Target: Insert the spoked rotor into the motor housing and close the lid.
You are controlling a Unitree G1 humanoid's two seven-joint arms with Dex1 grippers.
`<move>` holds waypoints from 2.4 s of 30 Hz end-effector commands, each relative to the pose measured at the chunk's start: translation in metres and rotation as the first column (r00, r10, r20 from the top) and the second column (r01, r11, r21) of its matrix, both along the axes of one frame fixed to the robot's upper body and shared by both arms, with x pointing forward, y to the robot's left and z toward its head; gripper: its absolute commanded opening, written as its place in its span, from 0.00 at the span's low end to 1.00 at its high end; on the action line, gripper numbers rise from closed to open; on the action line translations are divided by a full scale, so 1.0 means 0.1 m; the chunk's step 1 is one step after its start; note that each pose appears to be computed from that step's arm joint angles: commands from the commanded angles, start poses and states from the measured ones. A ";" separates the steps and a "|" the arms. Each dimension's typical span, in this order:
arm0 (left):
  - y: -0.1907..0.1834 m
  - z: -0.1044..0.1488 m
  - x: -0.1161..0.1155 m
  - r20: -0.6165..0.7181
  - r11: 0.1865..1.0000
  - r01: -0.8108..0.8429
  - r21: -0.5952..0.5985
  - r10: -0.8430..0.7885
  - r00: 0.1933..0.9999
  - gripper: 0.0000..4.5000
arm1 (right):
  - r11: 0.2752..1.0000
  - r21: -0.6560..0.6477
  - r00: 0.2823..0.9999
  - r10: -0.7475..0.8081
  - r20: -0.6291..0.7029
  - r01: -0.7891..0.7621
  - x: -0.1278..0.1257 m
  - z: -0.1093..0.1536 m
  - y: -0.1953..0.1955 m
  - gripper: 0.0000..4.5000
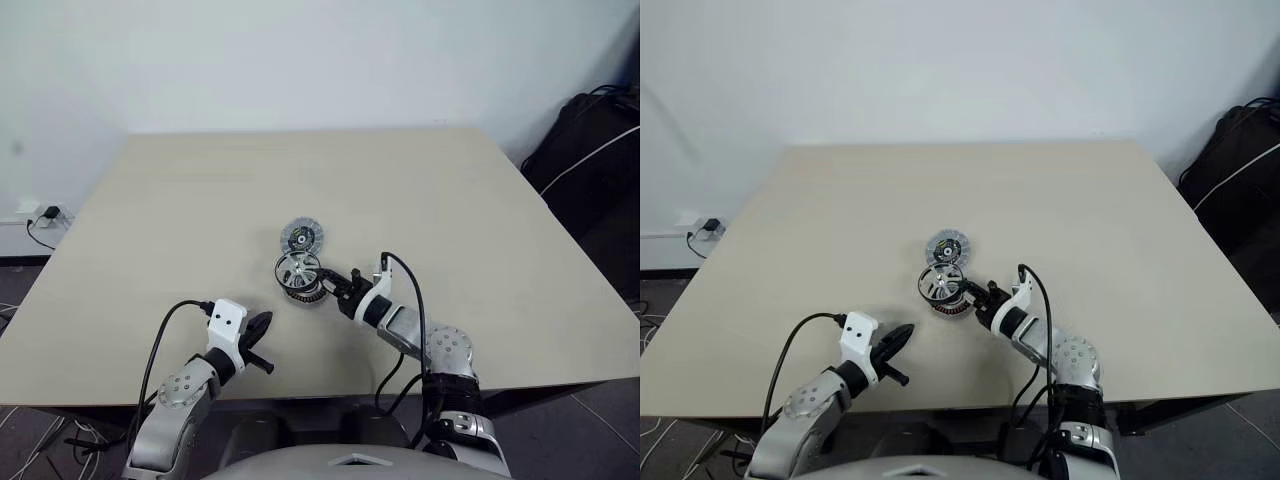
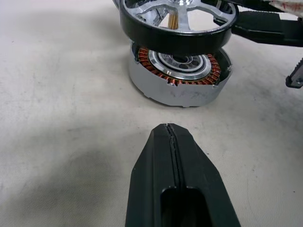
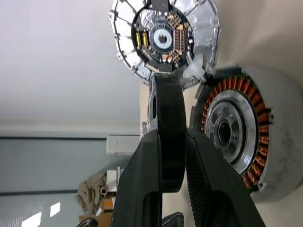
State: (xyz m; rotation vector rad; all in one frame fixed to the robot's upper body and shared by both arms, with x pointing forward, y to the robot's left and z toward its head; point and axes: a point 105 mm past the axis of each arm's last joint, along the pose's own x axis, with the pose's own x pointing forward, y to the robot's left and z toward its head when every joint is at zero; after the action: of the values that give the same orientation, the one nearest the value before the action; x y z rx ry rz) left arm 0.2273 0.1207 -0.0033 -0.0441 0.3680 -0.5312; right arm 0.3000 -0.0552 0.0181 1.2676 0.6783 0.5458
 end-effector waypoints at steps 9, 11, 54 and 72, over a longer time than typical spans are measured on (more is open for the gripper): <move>-0.03 0.14 0.05 0.053 1.000 0.012 -0.020 -0.011 0.999 0.00 | 0.999 -0.026 1.000 -0.021 0.016 0.021 0.06 -0.04 -0.08 0.08; -0.03 0.14 0.05 0.053 1.000 0.011 -0.020 -0.010 0.999 0.00 | 0.999 -0.031 1.000 -0.021 0.012 0.021 0.05 -0.05 -0.09 0.08; -0.13 0.11 0.08 0.048 0.998 0.040 -0.042 -0.038 0.998 0.00 | 0.340 -0.910 0.695 0.595 0.403 0.237 0.25 0.20 0.28 0.00; -0.10 0.10 0.06 0.048 0.999 0.009 -0.040 -0.007 0.999 0.00 | 0.233 -0.968 0.695 0.681 0.232 0.095 0.19 -0.14 0.39 0.00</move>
State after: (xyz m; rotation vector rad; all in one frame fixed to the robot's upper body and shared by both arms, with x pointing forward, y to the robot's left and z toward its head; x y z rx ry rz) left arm 0.2293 0.1119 -0.0037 -0.0635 0.3628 -0.5479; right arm 0.3206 -0.0152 0.0103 -0.3088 0.4686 0.6942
